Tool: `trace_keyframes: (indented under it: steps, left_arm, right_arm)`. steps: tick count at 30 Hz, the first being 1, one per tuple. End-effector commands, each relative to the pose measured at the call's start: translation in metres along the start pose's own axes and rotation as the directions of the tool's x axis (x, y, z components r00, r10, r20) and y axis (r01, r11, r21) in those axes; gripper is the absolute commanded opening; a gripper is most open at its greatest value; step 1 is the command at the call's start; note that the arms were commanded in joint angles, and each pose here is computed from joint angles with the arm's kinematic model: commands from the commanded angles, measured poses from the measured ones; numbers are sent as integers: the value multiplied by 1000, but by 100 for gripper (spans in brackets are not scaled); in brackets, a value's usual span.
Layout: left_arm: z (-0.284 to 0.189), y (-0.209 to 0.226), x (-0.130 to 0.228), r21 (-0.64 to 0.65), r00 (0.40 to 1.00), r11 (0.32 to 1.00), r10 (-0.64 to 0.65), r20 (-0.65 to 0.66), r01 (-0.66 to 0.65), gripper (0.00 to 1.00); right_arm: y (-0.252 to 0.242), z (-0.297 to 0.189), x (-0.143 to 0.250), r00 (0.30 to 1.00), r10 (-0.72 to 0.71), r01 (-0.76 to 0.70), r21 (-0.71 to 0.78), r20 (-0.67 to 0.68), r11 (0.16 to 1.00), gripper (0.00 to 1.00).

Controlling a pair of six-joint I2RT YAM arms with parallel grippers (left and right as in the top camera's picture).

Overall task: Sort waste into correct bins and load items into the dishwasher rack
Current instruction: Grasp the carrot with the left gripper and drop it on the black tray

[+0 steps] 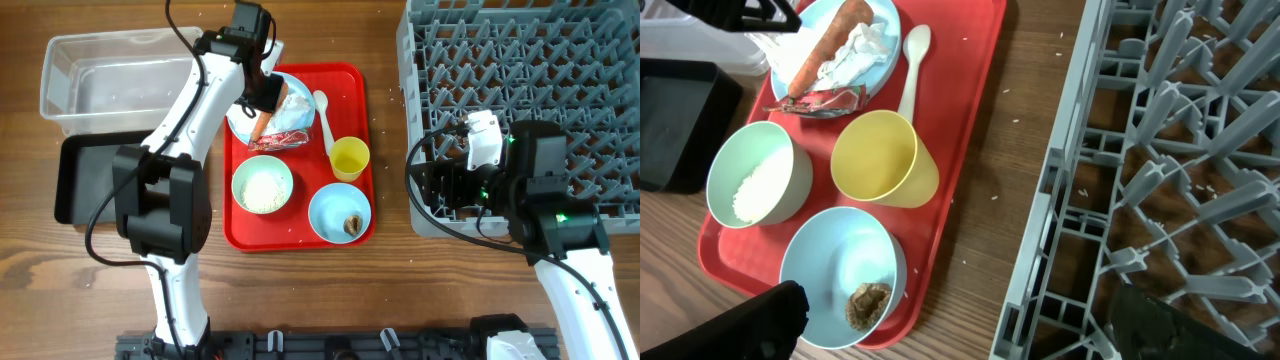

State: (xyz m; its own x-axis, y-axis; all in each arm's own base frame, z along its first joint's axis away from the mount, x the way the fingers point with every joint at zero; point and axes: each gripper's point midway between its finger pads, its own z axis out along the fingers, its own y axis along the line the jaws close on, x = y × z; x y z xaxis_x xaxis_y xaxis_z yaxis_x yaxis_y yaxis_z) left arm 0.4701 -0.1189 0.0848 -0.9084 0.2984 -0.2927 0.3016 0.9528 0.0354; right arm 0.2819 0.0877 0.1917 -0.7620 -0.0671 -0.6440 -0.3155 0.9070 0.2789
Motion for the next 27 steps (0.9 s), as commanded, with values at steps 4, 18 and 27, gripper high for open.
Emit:
trace_keyframes:
  steps: [4, 18, 27]
  left_arm:
    - [42, -3, 1, 22, 1000, 1000, -9, -23, 10, 54]
    - [77, -14, 3, 78, 999, 996, -35, -37, 37, 42]
    - [92, -14, 11, 78, 997, 996, -34, -74, 40, 28]
  right_arm:
    - [2, -3, -8, 1000, 0, 0, 3, 18, 1000, 100]
    - [2, -3, -8, 1000, -4, 4, 4, 18, 1000, 100]
    - [0, -4, -8, 1000, -4, 4, 12, 18, 1000, 100]
